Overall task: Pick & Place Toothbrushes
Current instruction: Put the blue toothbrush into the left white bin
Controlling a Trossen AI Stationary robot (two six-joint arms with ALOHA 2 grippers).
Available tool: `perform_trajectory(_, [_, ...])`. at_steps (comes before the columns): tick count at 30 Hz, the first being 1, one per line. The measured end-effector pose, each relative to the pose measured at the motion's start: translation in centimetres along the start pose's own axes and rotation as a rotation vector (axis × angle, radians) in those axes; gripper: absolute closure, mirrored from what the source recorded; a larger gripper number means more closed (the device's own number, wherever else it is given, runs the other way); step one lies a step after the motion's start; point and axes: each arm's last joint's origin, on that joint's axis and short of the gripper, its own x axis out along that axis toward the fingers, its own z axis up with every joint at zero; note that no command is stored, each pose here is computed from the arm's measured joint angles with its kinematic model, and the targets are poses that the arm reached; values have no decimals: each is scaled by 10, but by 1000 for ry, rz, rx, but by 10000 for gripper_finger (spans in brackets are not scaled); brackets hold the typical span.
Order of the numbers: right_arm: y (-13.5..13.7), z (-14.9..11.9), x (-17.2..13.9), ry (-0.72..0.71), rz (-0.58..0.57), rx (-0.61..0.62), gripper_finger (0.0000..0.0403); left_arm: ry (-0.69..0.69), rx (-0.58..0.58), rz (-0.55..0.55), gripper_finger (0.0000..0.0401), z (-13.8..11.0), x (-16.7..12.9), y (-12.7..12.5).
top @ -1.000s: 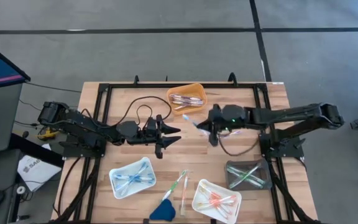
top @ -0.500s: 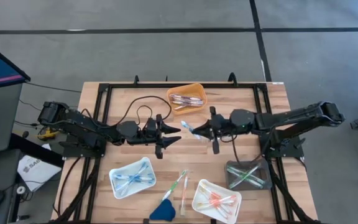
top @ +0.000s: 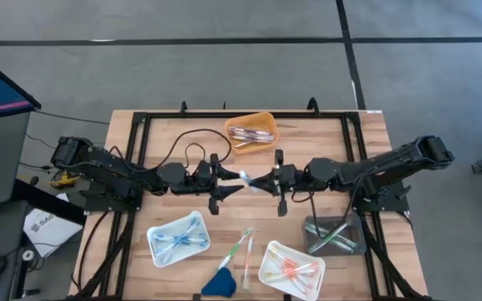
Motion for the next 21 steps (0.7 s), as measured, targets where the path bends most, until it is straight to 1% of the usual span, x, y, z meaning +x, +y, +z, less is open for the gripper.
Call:
perform_trajectory(5, [-1,1,0,-9,-5,2,401,45,206,-47,252,-5,-2,-7])
perform_trajectory(8, [-1,3,0,-22,-3,5,401,52,264,-56,252,-6,-2,-8])
perform_trajectory(11, [-1,2,0,-15,-4,3,401,67,274,-54,252,-10,-1,-7])
perform_trajectory(14, [1,2,0,-13,2,-28,401,65,273,-52,249,-11,0,-7])
perform_trajectory(16, [3,2,-1,-16,12,-55,401,75,276,-49,242,-14,1,-6])
perform_trajectory(18, [5,2,-1,-19,23,-71,401,56,271,-38,233,-13,2,-6])
perform_trajectory(21, [5,2,-1,-20,22,-72,401,39,262,-24,221,-11,2,-6])
